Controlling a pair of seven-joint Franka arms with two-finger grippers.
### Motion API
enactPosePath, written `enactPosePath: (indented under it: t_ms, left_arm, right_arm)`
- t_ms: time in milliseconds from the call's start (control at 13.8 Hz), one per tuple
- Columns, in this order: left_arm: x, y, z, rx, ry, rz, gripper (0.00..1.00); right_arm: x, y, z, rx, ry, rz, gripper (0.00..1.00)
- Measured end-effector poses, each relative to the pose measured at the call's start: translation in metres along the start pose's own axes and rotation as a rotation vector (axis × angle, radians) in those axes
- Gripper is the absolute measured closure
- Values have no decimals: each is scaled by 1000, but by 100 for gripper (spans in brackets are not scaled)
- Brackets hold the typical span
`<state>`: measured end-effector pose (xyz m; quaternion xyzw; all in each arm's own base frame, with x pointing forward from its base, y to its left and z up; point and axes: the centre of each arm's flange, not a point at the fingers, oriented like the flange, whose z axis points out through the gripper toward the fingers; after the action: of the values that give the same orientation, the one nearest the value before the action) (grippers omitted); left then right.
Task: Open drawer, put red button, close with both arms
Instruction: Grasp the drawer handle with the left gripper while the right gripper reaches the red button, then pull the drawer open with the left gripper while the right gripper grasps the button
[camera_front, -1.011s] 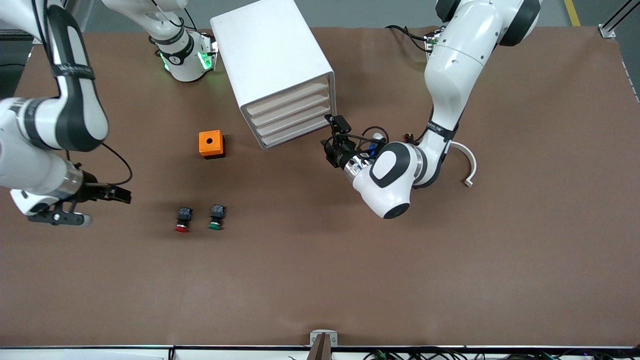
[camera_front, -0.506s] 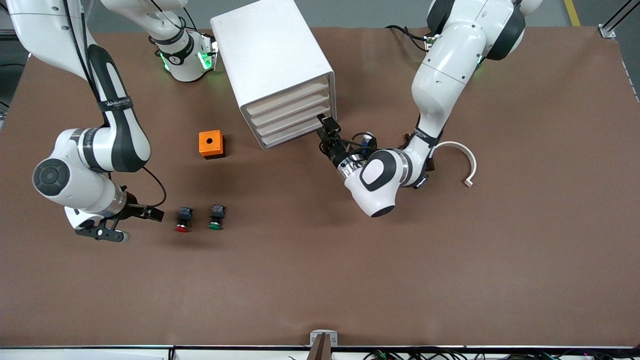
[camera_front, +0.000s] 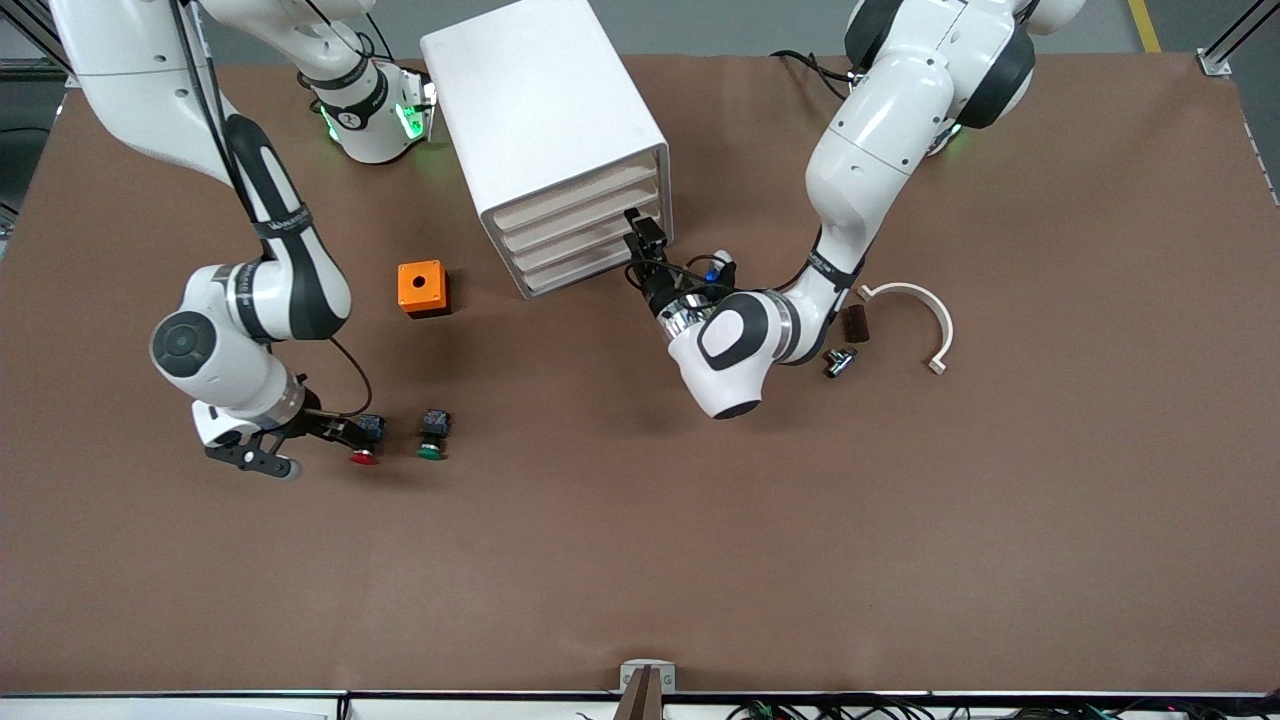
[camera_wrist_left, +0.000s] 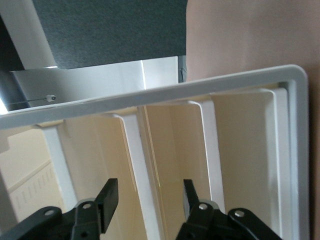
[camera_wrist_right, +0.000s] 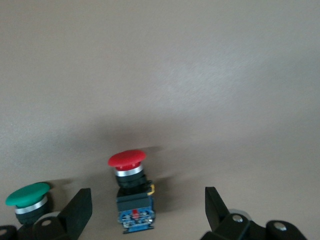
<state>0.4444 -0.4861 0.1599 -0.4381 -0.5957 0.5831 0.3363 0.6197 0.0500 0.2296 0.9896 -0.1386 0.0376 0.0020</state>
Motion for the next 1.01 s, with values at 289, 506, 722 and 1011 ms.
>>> enactPosePath:
  t_ms: [289,506,722,1011]
  left_arm:
    - [-7,3,31,20,52,-5,45]
    - [-10,1,49,34,86,-3,67]
    - [-11,-1,53,41,98,-9,75]
    - [-11,-3,51,49,99,-60,92]
  right_arm:
    - [-6,-7,20,1,6,9,0]
    - [-9,-7,34,-4,-4,16,0]
    - [-14,-12,42,-8,-15,26,0]
    - [-22,-24,47,-8,-25,20,0]
